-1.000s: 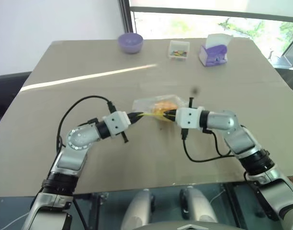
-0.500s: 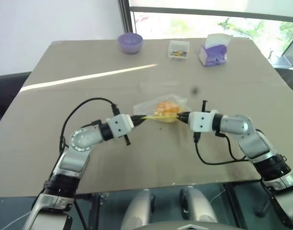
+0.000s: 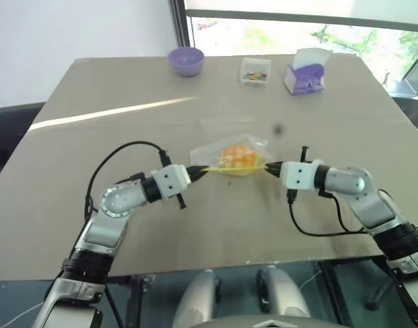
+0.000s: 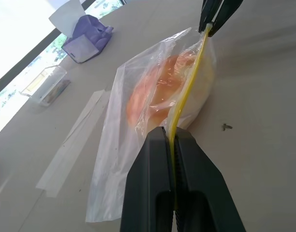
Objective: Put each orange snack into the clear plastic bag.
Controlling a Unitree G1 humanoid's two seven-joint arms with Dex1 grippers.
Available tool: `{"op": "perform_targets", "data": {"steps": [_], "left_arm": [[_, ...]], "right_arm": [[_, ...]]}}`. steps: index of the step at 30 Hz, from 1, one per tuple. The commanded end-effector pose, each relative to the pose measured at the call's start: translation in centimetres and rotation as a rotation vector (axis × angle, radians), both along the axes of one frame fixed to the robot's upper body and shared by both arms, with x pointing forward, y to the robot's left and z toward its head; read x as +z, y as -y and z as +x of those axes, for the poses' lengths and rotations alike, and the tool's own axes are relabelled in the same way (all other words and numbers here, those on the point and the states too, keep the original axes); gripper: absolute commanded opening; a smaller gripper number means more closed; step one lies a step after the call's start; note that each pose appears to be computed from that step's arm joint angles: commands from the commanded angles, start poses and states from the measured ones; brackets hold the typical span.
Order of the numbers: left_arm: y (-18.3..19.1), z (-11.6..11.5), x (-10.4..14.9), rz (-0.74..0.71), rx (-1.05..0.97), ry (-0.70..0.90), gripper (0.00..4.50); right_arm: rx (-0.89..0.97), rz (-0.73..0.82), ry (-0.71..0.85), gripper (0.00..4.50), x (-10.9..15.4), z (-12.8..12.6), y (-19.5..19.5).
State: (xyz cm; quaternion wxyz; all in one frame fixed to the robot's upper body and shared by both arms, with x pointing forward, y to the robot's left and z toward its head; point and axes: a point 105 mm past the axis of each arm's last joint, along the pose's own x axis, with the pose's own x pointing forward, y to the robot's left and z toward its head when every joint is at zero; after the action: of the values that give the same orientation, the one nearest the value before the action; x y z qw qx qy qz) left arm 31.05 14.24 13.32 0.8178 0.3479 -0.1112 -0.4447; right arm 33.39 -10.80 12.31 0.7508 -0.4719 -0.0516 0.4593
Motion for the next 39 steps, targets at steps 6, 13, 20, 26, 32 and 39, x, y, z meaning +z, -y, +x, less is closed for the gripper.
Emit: {"op": "perform_targets", "data": {"steps": [6,13,20,26,32,39], "left_arm": [[-1.1,0.2,1.9,-0.015,0.044,0.056,0.00],[-1.0,0.3,2.1,-0.024,0.049,0.056,0.00],[-0.9,0.4,2.3,-0.032,0.057,0.060,0.00],[-0.8,0.4,2.4,-0.033,0.061,0.065,0.00],[-0.9,0.6,2.4,-0.035,0.065,0.068,0.00],[-1.0,0.8,2.4,-0.036,0.072,0.073,0.00]], "right_arm": [[-0.132,-0.019,0.029,0.03,0.6,1.2,3.6],[-0.117,0.010,-0.028,0.03,0.3,0.6,3.4],[-0.128,0.029,-0.027,2.76,-0.5,0.2,2.8],[-0.103,0.055,-0.020,3.06,-0.2,0.1,1.8],[-0.064,0.107,-0.041,3.06,0.4,-0.3,0.3],[-0.052,0.124,-0.046,1.19,0.6,0.1,-0.6]]}}
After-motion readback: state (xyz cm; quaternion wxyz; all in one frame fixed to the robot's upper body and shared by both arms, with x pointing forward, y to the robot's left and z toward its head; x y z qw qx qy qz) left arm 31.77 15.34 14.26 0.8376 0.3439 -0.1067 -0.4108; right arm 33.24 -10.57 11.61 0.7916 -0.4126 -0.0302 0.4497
